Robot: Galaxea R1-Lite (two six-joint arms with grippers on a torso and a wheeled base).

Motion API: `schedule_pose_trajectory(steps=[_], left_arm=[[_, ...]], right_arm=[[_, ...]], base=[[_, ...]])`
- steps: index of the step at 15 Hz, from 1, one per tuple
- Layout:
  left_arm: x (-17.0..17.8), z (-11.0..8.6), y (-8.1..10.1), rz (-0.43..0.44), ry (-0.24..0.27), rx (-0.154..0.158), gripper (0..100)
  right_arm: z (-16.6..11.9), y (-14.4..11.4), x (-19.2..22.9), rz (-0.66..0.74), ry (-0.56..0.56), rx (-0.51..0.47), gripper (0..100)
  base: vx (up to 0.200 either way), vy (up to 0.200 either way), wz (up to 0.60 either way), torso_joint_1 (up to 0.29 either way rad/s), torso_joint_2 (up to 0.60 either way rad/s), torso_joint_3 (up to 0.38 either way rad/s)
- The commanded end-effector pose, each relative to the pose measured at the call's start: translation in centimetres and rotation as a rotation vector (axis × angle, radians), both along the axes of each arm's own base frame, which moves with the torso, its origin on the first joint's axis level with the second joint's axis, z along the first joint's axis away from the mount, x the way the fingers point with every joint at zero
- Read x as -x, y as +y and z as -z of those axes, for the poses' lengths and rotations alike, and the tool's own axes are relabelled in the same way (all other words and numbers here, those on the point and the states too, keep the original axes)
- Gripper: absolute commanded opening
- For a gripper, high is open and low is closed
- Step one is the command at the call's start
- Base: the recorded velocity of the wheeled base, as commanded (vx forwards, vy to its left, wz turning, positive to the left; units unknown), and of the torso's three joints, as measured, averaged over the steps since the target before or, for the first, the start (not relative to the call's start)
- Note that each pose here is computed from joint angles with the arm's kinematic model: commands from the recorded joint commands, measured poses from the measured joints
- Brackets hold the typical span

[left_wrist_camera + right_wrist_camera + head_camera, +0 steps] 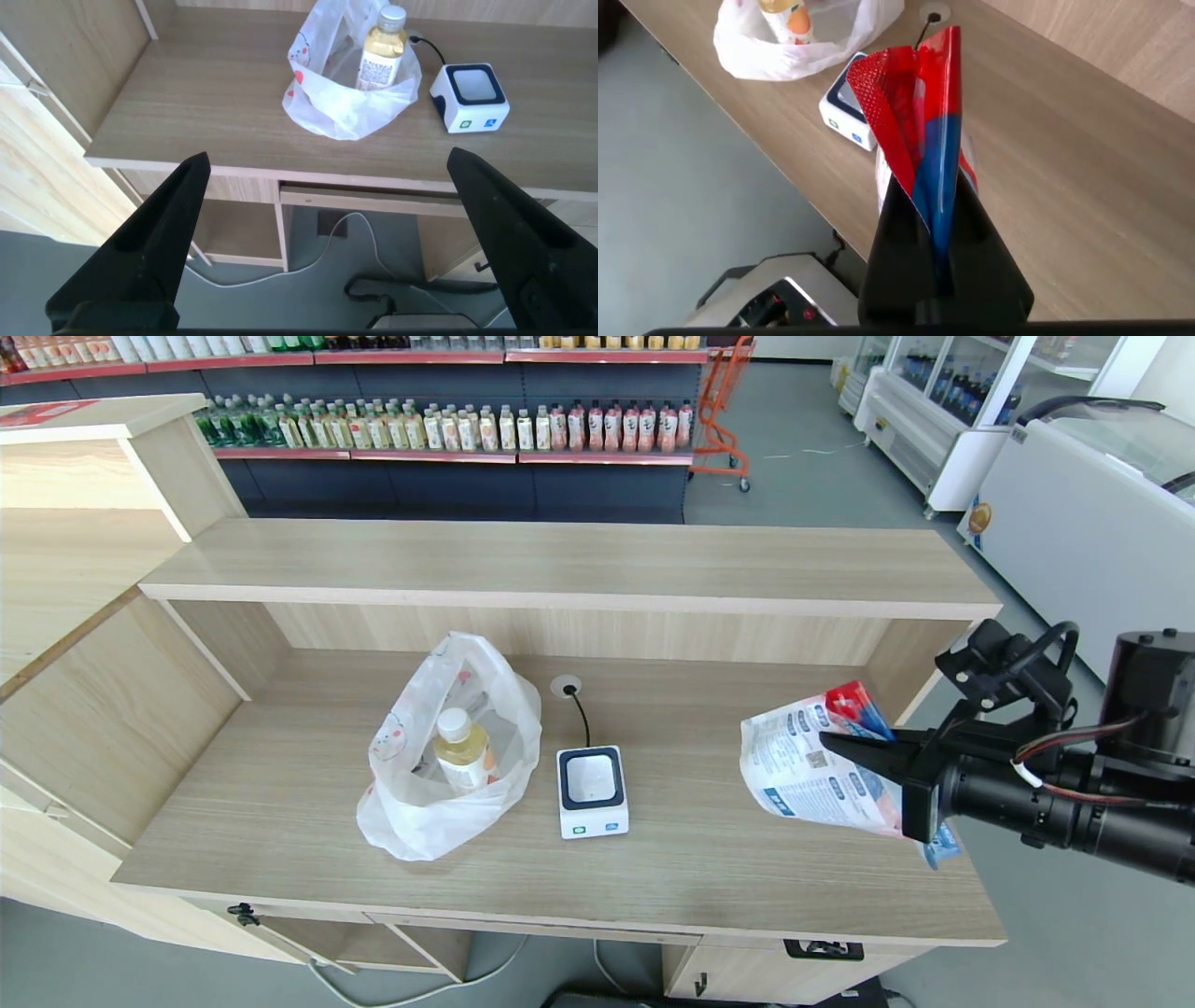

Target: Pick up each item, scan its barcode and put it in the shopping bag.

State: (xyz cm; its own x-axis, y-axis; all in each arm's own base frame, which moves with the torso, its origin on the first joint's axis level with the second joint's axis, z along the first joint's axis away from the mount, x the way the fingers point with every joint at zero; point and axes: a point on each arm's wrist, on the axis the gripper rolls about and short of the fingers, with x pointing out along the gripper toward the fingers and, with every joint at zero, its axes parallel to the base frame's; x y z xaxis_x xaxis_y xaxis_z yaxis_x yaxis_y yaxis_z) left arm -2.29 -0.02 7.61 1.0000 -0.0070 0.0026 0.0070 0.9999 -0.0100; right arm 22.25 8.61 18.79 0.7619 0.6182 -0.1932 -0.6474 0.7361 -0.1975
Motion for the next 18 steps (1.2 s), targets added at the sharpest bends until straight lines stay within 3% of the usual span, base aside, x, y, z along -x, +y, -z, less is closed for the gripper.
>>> schedule_pose_trajectory(steps=[1, 10, 15, 18], left_arm=[[0.0, 0.0, 0.0, 0.001, -0.001, 0.001, 100], [0.0, 0.0, 0.0, 0.001, -0.001, -0.008, 100], [0.0, 0.0, 0.0, 0.001, -0.001, -0.010, 100], [0.0, 0.0, 0.0, 0.001, -0.001, -0.015, 100]], right_arm=[[-0.3, 0.0, 0.0, -0.002, -0.019, -0.021, 0], [0.7, 0.8, -1.3, -0.061, 0.007, -0.105, 0], [2.0, 1.1, -2.5, -0.081, 0.038, -0.107, 0], [2.5, 1.2, -2.9, -0.103, 0.058, -0.106, 0]], base=[[0.000, 0.200, 0.00, 0.002, 0.00, 0.002], [0.000, 0.200, 0.00, 0.002, 0.00, 0.002], [0.000, 0.000, 0.00, 0.000, 0.00, 0.000], [0.200, 0.000, 0.00, 0.004, 0.00, 0.002]])
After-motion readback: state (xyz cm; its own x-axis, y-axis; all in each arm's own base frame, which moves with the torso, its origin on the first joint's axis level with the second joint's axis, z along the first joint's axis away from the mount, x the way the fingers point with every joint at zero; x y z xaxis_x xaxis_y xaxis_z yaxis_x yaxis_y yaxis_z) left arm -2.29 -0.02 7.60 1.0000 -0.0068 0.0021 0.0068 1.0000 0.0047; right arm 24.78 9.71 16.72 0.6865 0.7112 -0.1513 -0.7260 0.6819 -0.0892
